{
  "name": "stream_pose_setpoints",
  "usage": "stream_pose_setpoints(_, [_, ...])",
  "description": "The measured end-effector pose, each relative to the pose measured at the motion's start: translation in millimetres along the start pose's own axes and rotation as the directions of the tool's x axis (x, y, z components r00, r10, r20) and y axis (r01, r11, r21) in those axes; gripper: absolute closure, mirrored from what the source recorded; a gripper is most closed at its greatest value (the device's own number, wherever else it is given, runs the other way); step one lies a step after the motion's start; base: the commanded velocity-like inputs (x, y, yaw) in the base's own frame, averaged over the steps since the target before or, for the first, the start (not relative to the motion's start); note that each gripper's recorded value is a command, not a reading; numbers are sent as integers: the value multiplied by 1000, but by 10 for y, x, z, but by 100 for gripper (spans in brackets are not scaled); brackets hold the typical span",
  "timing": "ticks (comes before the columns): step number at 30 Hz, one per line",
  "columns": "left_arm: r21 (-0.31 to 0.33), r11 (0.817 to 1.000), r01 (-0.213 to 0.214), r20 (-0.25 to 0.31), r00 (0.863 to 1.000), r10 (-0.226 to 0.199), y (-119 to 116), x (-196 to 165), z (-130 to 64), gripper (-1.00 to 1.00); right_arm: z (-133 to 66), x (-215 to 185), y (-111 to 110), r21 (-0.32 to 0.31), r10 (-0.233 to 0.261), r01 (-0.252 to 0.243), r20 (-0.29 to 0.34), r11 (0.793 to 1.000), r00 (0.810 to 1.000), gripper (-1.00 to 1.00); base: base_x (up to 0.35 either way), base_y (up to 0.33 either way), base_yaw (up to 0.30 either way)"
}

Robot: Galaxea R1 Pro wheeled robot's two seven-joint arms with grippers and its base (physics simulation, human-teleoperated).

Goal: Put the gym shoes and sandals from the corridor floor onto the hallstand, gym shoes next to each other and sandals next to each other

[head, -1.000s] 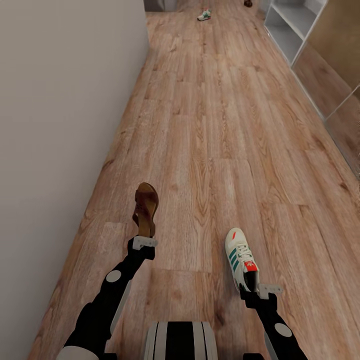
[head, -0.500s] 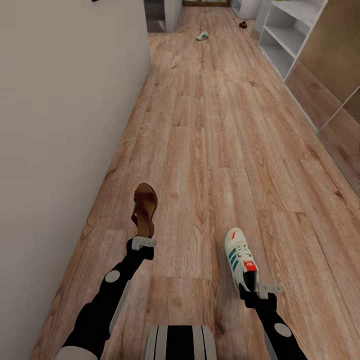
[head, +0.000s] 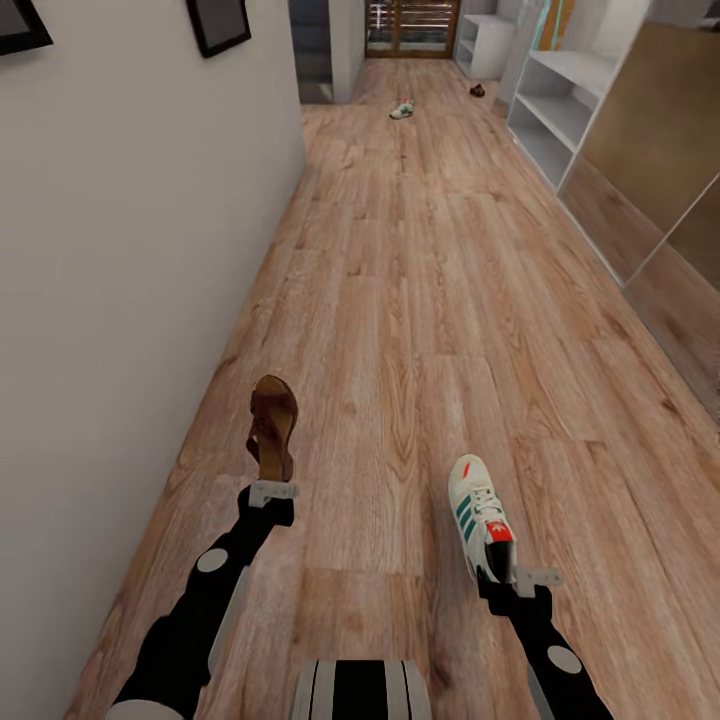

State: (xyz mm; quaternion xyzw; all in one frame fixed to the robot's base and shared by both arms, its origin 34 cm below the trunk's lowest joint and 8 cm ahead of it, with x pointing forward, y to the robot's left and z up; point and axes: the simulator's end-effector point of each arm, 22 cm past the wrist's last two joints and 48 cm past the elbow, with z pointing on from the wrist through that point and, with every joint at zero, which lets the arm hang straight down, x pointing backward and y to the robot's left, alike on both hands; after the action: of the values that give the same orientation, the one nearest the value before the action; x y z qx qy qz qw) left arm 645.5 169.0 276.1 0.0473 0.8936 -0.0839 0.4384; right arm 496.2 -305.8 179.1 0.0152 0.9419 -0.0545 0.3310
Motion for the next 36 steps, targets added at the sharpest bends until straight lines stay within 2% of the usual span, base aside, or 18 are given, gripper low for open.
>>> stream_pose_setpoints(6, [-65, 998, 16, 5, 1000, -16, 203, -19, -126, 100, -48, -157, -8, -1, 2, -2, 30, 1000, 1000, 100, 0, 0, 0])
stream_pose_setpoints(11, [-87, 996, 23, -42, 999, -27, 226, 286, -309, 100, -92, -290, -26, 0, 2, -2, 56, 1000, 998, 100, 0, 0, 0])
stream_pose_setpoints(16, [-154, 988, 22, -85, 996, -35, 329, 605, -555, 100, -140, -376, -27, -3, 5, -4, 76, 1000, 997, 100, 0, 0, 0])
stream_pose_setpoints(19, [-186, 982, 22, -115, 992, -44, 363, 842, -747, 100, -173, -503, -42, 0, 4, -4, 115, 1000, 993, 100, 0, 0, 0])
stream_pose_setpoints(24, [-198, 980, 20, -89, 995, -38, 343, 969, -899, 100, -231, -684, -62, 3, 4, -4, 158, 1000, 987, 100, 0, 0, 0])
stream_pose_setpoints(25, [-231, 973, 18, -111, 993, -45, 386, 1182, -964, 100, -244, -684, -98, 8, 0, -1, 160, 1000, 987, 100, 0, 0, 0])
stream_pose_setpoints(27, [-244, 970, 18, -145, 988, -55, 378, 1386, -1024, 100, -298, -609, -200, 20, -12, 9, 154, 1000, 988, 100, 0, 0, 0])
stream_pose_setpoints(30, [-246, 969, 22, -115, 992, -51, 362, 1372, -1051, 100, -390, -506, -254, 27, -19, 16, 153, 1000, 988, 100, 0, 0, 0])
stream_pose_setpoints(32, [-241, 970, 23, -125, 991, -55, 309, 1519, -1099, 100, -539, -220, -247, 19, -27, 24, 175, 1000, 984, 100, 0, 0, 0])
stream_pose_setpoints(36, [-241, 970, 32, -124, 990, -63, 291, 1530, -1135, 100, -630, -110, -225, 11, -26, 24, 206, 1000, 978, 100, 0, 0, 0])
